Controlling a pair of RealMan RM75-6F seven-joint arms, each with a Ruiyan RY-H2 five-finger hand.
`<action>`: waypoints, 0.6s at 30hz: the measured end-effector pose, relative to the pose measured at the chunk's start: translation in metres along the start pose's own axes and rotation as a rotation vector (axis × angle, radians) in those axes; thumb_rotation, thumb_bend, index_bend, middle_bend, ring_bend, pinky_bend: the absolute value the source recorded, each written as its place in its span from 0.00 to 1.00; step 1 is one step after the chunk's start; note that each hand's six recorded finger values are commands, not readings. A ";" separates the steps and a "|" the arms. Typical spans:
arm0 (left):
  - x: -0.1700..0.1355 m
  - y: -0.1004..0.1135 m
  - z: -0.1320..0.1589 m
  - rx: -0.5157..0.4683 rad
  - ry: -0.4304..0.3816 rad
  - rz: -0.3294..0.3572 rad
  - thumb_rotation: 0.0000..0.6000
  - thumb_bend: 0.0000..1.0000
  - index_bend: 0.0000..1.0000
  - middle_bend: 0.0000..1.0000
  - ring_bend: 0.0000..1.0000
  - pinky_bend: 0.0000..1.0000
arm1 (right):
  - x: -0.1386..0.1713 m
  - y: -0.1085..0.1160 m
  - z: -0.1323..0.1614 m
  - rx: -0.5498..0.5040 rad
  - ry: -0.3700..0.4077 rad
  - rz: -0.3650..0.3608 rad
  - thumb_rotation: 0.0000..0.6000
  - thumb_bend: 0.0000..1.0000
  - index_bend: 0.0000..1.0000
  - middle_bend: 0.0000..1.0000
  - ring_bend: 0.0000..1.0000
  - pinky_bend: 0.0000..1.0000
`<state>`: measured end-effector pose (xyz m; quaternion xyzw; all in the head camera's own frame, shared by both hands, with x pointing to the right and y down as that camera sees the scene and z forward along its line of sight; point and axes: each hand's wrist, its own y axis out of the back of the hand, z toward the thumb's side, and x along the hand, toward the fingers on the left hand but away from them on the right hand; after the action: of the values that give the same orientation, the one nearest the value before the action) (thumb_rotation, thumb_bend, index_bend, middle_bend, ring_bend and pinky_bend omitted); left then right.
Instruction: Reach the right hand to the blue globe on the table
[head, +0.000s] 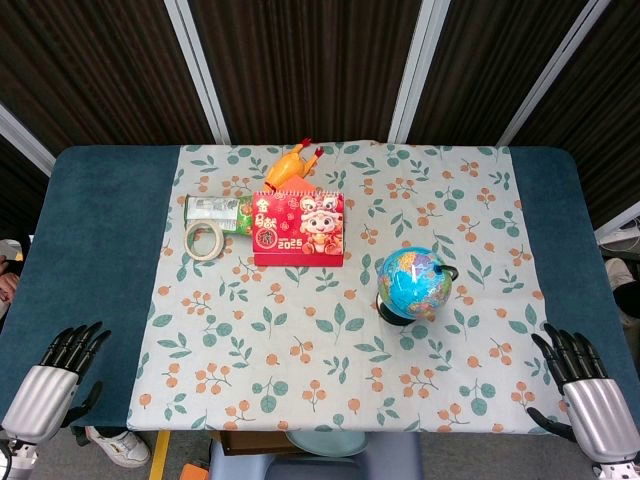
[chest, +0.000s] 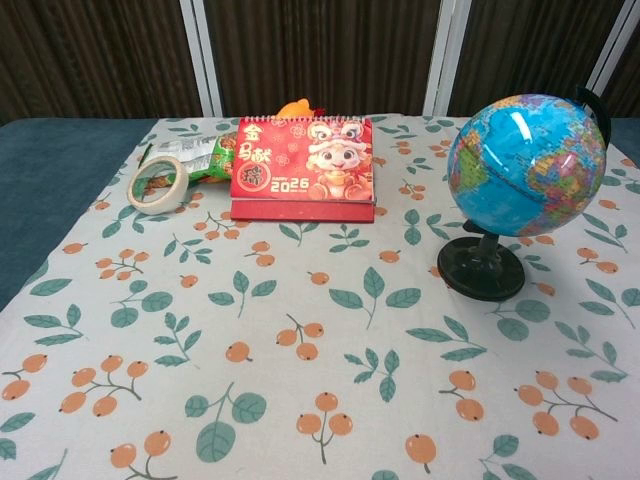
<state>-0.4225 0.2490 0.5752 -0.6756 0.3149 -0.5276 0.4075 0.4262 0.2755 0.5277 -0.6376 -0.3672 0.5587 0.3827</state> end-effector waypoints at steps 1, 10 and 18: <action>0.000 0.000 0.000 0.000 0.000 0.000 1.00 0.47 0.00 0.00 0.00 0.08 | 0.000 0.000 0.000 -0.001 0.003 -0.001 1.00 0.15 0.00 0.00 0.00 0.00; 0.003 -0.003 -0.002 -0.001 0.010 -0.012 1.00 0.47 0.00 0.00 0.00 0.08 | -0.019 0.000 0.020 -0.084 0.059 -0.084 1.00 0.15 0.00 0.00 0.00 0.00; 0.004 -0.004 -0.003 0.004 0.009 -0.021 1.00 0.47 0.00 0.00 0.00 0.08 | -0.082 0.016 0.078 -0.153 0.179 -0.164 1.00 0.15 0.00 0.00 0.00 0.00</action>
<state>-0.4240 0.2468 0.5812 -0.6756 0.3085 -0.5354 0.4021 0.3403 0.2008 0.5422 -0.6800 -0.4239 0.4371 0.4085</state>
